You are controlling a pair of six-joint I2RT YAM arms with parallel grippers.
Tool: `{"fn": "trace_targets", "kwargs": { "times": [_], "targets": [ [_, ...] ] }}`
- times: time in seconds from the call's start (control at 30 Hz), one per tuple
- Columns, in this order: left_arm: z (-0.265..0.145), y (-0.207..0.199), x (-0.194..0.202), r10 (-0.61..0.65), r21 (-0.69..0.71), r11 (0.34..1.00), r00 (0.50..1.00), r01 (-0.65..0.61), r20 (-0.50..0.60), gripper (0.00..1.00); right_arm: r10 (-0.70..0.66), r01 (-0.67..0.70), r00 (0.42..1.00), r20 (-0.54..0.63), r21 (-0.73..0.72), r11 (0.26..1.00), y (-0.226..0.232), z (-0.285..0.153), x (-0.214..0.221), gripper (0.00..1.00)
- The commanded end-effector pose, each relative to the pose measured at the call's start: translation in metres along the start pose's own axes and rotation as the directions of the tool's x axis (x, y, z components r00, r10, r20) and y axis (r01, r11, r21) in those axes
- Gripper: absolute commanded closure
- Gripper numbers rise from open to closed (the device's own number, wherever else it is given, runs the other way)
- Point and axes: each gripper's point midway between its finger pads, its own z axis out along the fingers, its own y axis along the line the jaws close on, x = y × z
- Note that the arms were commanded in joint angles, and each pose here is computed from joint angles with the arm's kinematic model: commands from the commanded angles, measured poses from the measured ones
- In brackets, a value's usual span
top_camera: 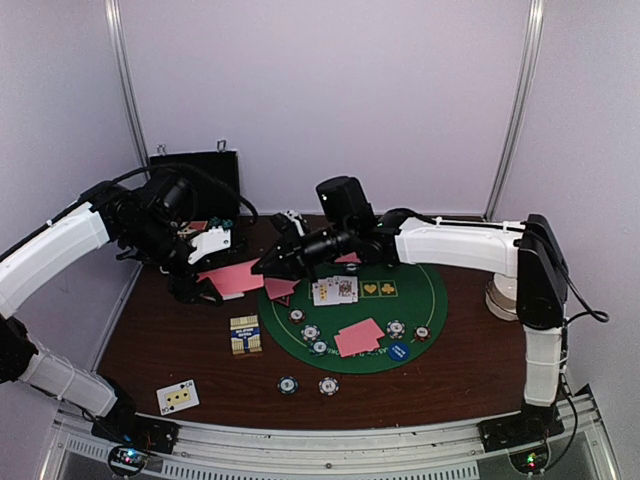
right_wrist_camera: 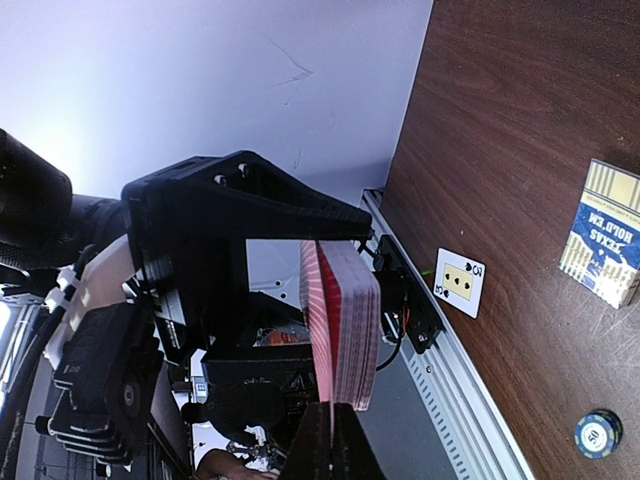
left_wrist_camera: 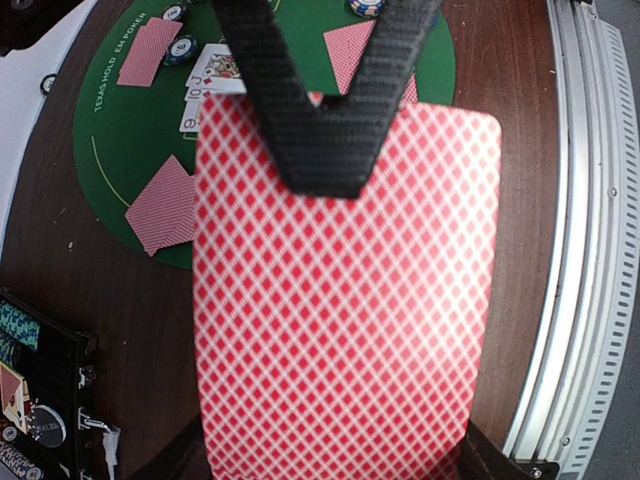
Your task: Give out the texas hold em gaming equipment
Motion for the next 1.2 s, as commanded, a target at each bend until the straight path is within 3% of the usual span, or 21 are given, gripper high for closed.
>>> {"fn": "trace_targets", "kwargs": {
  "times": [0.0,0.37,0.57,0.8,1.17],
  "targets": [
    [-0.011,0.006,-0.011,0.013,-0.039,0.999,0.999,-0.012,0.04,1.0,-0.023,0.023,0.999,0.035,0.003,1.0,0.014,-0.034,-0.008,1.0],
    [-0.012,0.006,-0.01,0.015,-0.044,0.999,0.999,-0.014,0.039,1.0,-0.001,-0.005,0.99,0.138,0.047,0.999,-0.013,-0.097,-0.037,1.0],
    [-0.012,0.006,-0.01,0.016,-0.048,0.999,0.999,-0.015,0.038,1.0,0.011,-0.057,0.978,0.21,0.214,0.975,-0.073,-0.151,-0.055,1.0],
    [-0.011,0.006,-0.009,0.016,-0.044,0.999,0.999,-0.014,0.037,1.0,0.023,-0.145,0.96,0.278,0.428,0.892,-0.16,-0.219,-0.07,1.0],
    [-0.011,0.006,-0.01,0.015,-0.043,0.999,0.999,-0.014,0.036,1.0,0.086,-0.222,0.959,0.269,0.531,0.818,-0.237,-0.247,-0.085,1.0]
  ]
}}
